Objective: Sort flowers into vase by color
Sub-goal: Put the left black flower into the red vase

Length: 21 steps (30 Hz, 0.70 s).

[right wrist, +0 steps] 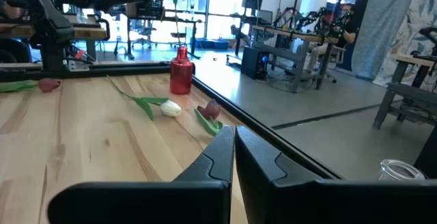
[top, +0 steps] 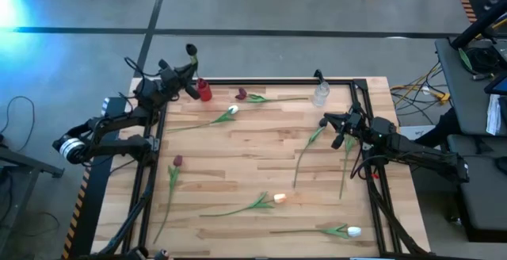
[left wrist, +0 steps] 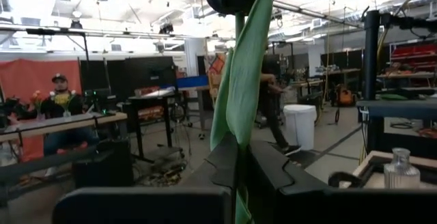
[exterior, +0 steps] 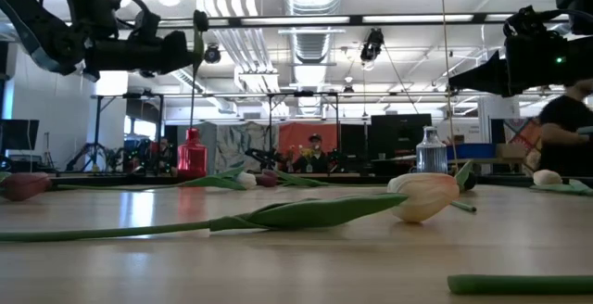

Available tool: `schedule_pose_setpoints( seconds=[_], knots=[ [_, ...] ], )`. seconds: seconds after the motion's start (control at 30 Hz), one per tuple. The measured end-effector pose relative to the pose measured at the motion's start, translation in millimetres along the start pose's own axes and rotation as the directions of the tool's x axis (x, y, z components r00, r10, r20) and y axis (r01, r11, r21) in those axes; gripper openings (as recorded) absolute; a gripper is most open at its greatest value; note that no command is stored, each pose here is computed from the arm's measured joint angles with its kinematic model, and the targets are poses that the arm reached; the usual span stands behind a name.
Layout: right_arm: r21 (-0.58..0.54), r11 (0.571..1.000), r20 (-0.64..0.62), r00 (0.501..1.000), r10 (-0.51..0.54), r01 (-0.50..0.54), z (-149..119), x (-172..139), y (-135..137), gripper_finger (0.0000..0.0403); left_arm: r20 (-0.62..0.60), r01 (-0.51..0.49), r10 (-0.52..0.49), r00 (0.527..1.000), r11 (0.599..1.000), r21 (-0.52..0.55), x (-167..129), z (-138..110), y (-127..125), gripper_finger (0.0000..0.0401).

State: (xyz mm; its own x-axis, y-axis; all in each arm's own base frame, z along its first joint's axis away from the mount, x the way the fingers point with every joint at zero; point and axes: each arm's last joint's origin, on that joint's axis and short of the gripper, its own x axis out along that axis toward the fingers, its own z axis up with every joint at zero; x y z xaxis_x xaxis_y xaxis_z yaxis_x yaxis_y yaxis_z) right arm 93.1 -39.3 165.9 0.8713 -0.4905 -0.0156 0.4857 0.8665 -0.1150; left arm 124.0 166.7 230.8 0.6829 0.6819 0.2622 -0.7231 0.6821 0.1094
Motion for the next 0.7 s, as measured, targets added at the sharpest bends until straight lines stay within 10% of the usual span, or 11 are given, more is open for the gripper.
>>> schedule_pose_setpoints(
  seconds=[0.7],
  knots=[
    [0.000, 1.000, 0.000, 1.000, 0.000, 0.000, 0, 0, 0, 0.0009, -0.134, 0.008, -0.003, 0.991, 0.999, 0.039, 7, -24, 2, 0.0088]
  ],
)
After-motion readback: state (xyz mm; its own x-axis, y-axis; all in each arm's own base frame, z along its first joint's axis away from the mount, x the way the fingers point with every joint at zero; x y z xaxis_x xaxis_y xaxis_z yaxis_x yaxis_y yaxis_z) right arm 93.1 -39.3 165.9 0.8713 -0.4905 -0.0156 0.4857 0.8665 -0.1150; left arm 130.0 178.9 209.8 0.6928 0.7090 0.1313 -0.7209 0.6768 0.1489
